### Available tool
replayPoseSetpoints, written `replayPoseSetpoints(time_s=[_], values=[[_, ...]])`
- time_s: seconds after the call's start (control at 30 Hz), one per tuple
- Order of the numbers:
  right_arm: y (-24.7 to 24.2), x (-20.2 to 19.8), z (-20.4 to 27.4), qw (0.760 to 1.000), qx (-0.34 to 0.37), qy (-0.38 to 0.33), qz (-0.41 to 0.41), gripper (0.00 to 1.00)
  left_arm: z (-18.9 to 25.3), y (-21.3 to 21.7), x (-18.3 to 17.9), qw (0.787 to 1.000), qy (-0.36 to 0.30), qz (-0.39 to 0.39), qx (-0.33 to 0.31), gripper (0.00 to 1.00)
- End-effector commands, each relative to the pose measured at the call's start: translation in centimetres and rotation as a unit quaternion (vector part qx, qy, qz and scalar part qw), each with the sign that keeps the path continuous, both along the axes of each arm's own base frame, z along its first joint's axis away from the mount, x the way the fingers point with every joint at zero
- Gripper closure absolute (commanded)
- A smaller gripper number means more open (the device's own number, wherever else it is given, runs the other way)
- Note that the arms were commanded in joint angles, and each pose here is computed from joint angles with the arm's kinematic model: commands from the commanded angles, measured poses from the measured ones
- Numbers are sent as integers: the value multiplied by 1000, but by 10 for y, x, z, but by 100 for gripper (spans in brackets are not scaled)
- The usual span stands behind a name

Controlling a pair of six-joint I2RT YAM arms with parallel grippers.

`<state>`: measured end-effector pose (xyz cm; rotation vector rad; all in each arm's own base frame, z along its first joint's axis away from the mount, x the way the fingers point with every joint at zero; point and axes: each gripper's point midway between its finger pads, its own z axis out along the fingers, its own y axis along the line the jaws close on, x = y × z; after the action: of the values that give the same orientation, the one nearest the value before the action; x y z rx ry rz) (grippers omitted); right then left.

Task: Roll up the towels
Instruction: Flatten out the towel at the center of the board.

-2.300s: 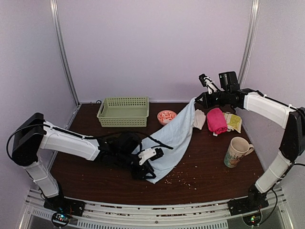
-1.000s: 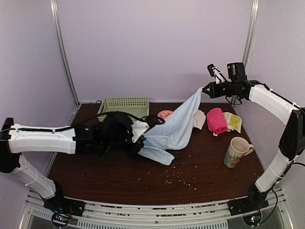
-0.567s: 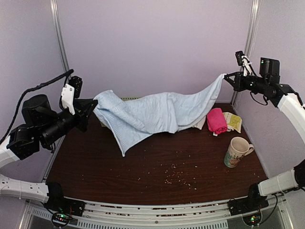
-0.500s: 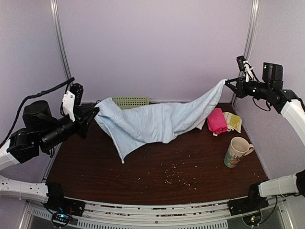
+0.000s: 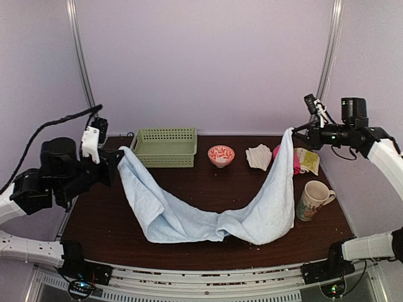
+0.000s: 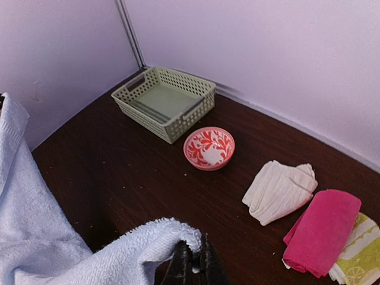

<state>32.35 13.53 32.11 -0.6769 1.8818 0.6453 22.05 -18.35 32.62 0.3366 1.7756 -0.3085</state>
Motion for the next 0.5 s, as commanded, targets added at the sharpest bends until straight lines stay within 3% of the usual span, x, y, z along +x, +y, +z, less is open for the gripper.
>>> replayPoseSetpoints(time_s=[0.0,0.1,0.23,0.3,0.33,0.4,0.47], values=[[-10,65,-82,992,-64,88,-69,86,-87,11,30,992,90,62,68,100],[-24,97,-117,978,-101,134,-124,76,-123,25,38,982,141,97,84,100],[-27,97,-137,970,-129,169,-119,68,-137,41,40,971,172,127,106,97],[-27,85,-137,971,-141,165,-100,66,-138,43,40,969,177,131,112,57],[-25,76,-135,972,-150,159,-82,66,-139,44,40,968,181,131,112,43],[-15,49,-137,974,-166,154,-10,67,-142,42,41,967,191,126,114,32],[0,11,-145,967,-187,152,85,69,-149,40,44,965,207,121,109,28]])
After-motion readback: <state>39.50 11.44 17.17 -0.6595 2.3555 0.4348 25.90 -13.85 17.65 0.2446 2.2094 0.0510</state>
